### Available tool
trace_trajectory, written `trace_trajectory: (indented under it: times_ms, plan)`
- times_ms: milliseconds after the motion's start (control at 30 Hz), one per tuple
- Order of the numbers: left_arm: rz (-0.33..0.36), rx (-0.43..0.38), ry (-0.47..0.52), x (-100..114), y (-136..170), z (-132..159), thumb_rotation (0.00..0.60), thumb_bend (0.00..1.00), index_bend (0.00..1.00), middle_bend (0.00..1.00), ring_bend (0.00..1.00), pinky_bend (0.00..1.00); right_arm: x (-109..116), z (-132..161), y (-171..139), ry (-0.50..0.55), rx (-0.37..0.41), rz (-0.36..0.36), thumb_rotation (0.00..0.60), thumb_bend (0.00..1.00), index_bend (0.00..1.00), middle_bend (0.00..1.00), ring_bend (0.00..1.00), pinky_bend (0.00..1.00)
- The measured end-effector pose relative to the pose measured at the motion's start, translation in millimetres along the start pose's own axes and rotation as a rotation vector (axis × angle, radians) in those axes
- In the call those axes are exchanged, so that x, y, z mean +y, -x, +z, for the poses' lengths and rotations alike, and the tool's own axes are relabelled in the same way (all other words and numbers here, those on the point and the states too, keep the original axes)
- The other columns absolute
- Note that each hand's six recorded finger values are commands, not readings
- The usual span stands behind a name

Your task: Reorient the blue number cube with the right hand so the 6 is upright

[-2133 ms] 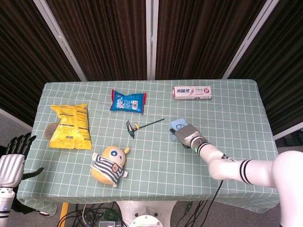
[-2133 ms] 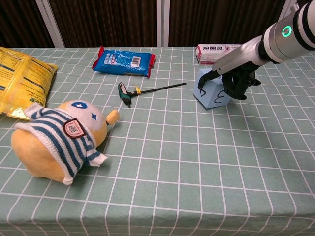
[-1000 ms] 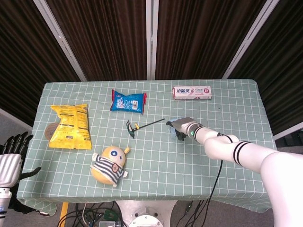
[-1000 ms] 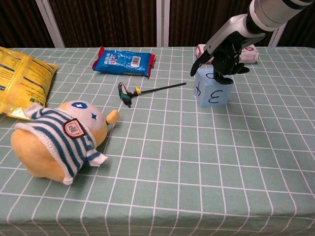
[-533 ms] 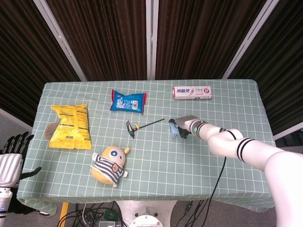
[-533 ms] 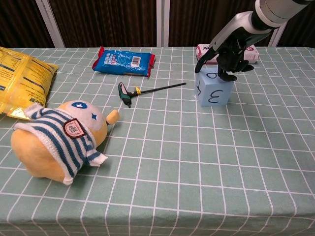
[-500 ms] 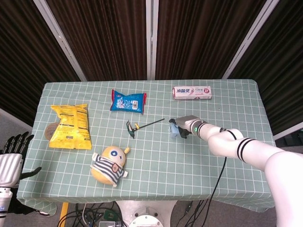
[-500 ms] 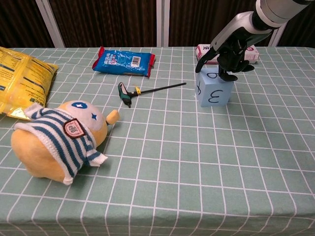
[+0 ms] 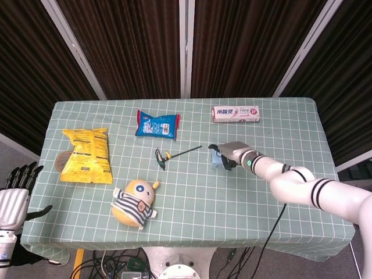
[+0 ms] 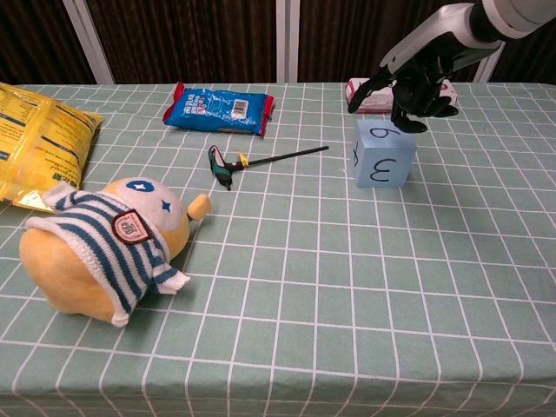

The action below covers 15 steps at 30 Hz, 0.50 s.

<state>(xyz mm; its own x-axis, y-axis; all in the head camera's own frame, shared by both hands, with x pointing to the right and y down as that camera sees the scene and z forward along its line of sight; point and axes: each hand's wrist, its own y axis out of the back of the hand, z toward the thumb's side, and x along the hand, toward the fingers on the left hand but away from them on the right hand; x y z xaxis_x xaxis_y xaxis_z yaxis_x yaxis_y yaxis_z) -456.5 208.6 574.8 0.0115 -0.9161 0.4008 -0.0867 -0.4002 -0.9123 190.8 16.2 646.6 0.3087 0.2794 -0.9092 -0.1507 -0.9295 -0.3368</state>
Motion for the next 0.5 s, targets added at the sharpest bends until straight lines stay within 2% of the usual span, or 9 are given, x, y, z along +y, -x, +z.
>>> trace_trajectory:
  times_ms: [167,267,300,333,367,400,433,467,500]
  plan:
    - [-0.001,0.004,-0.001,1.6,-0.2,-0.6,0.6,0.0,0.07,0.0,0.0,0.04,-6.2,-20.9,-27.6,-0.048,0.021,-0.181,0.6,1.0,0.01,0.96,0.83,0.72]
    - [-0.011,0.008,-0.001,-0.6,0.3,-2.6,0.6,0.0,0.07,0.0,0.0,0.04,-11.9,-45.3,-49.0,-0.081,-0.001,-0.349,0.6,0.99,0.05,0.9,0.78,0.7]
    - [-0.012,0.007,0.0,-1.1,0.4,-2.3,0.6,0.0,0.07,0.0,0.0,0.04,-15.9,-57.7,-59.6,-0.086,-0.021,-0.423,0.6,0.91,0.05,0.81,0.7,0.65]
    - [-0.013,0.005,0.001,-1.5,0.4,-1.8,0.6,0.0,0.07,0.0,0.0,0.04,-20.4,-68.1,-68.5,-0.087,-0.039,-0.479,0.6,0.76,0.04,0.67,0.57,0.57]
    - [-0.013,0.001,0.002,-2.0,0.3,-0.7,0.6,0.0,0.07,0.0,0.0,0.04,-26.8,-79.7,-78.3,-0.085,-0.062,-0.532,0.6,0.58,0.02,0.52,0.44,0.48]
    - [-0.013,-0.003,0.003,-2.5,0.1,0.4,0.6,0.0,0.07,0.0,0.0,0.04,-38.9,-96.6,-92.5,-0.077,-0.099,-0.596,0.6,0.37,0.01,0.32,0.25,0.35]
    - [-0.013,-0.008,0.003,-3.1,-0.1,1.6,0.6,0.0,0.07,0.0,0.0,0.04,-50.5,-109.9,-103.7,-0.068,-0.133,-0.638,0.6,0.23,0.0,0.18,0.13,0.25]
    - [-0.014,-0.016,0.003,-4.5,-0.3,3.8,0.6,0.0,0.07,0.0,0.0,0.04,-63.9,-123.1,-115.2,-0.058,-0.169,-0.674,0.6,0.1,0.0,0.06,0.03,0.14]
    - [-0.015,-0.019,0.004,-5.2,-0.3,4.9,0.6,0.0,0.07,0.0,0.0,0.04,-83.2,-139.5,-130.5,-0.044,-0.22,-0.717,0.6,0.05,0.0,0.01,0.0,0.08]
